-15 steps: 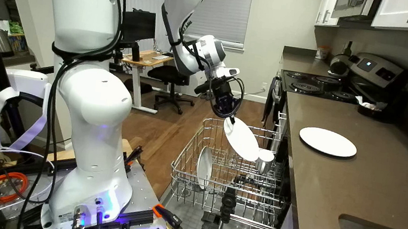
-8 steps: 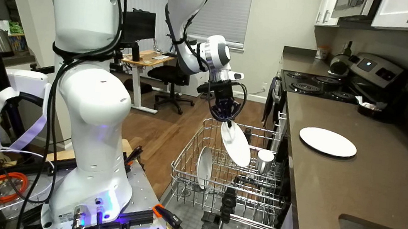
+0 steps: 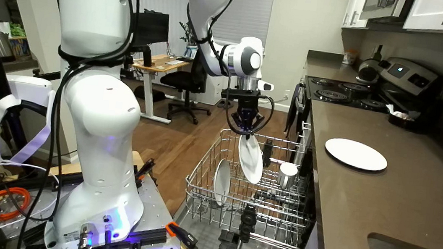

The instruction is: Pick up the plate and put it in the dishwasher

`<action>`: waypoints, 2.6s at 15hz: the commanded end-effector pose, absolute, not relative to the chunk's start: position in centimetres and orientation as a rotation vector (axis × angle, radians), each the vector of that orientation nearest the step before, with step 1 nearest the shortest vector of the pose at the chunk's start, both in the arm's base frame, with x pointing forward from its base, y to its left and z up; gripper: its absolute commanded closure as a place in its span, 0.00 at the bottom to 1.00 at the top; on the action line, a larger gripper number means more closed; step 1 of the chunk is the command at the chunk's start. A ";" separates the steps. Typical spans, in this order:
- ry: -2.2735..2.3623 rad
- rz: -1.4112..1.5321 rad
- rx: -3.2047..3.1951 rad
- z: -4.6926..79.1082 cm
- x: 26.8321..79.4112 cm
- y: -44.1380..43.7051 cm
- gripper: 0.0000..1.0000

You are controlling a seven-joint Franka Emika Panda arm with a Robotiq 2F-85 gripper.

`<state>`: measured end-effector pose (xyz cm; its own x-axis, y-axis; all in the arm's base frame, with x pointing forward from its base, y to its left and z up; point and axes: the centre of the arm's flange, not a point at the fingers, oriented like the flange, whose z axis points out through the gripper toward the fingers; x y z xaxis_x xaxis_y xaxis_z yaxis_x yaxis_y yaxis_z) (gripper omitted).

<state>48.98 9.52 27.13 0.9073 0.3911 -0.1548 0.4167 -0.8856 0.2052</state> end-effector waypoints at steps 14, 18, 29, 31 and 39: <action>0.761 -0.343 3.000 22.3 51.6 9.1 0.94; 0.771 -0.328 3.016 23.0 51.8 9.3 0.94; 0.793 -0.372 3.021 22.7 50.8 9.6 0.94; 0.794 -0.380 3.013 22.7 50.5 9.6 0.94; 0.773 -0.353 2.985 21.9 51.0 9.8 0.93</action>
<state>51.05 9.81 21.85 0.8500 0.4748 -0.2283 0.4834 -0.8752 -0.0204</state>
